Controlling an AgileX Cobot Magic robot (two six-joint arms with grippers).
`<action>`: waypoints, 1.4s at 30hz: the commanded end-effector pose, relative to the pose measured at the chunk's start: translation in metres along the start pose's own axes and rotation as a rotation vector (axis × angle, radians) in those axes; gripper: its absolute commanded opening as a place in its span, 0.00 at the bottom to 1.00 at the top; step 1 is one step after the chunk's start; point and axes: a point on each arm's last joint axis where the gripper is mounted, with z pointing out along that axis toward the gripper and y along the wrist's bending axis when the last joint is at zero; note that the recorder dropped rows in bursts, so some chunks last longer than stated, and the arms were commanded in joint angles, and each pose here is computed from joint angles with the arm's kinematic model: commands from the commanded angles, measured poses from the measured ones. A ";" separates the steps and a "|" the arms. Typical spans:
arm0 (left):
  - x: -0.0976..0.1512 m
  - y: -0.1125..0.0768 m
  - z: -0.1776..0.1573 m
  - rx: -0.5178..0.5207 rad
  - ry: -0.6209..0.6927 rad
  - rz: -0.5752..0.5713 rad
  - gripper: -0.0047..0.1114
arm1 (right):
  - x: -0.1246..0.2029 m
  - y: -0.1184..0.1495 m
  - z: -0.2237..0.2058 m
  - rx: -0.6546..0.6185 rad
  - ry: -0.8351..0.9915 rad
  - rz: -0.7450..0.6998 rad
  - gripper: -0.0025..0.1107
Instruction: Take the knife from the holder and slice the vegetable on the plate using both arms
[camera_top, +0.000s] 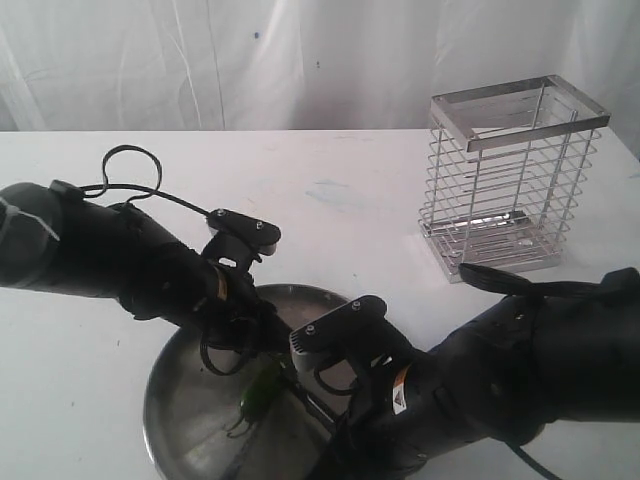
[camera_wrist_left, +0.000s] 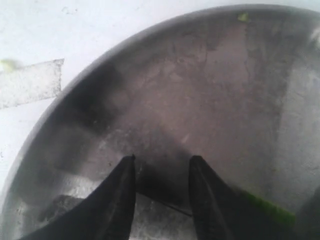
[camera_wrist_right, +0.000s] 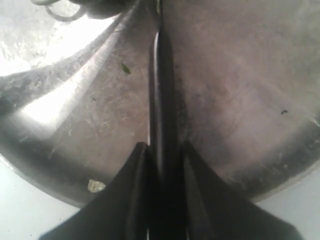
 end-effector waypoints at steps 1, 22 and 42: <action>0.010 0.000 -0.004 -0.015 0.074 0.027 0.38 | 0.001 0.001 0.000 -0.001 0.010 -0.021 0.02; 0.016 0.002 0.005 -0.024 0.119 0.029 0.38 | 0.003 0.001 -0.001 -0.002 0.041 -0.024 0.02; 0.006 0.006 -0.094 -0.053 0.083 0.165 0.38 | 0.009 0.001 -0.001 -0.005 0.097 -0.024 0.02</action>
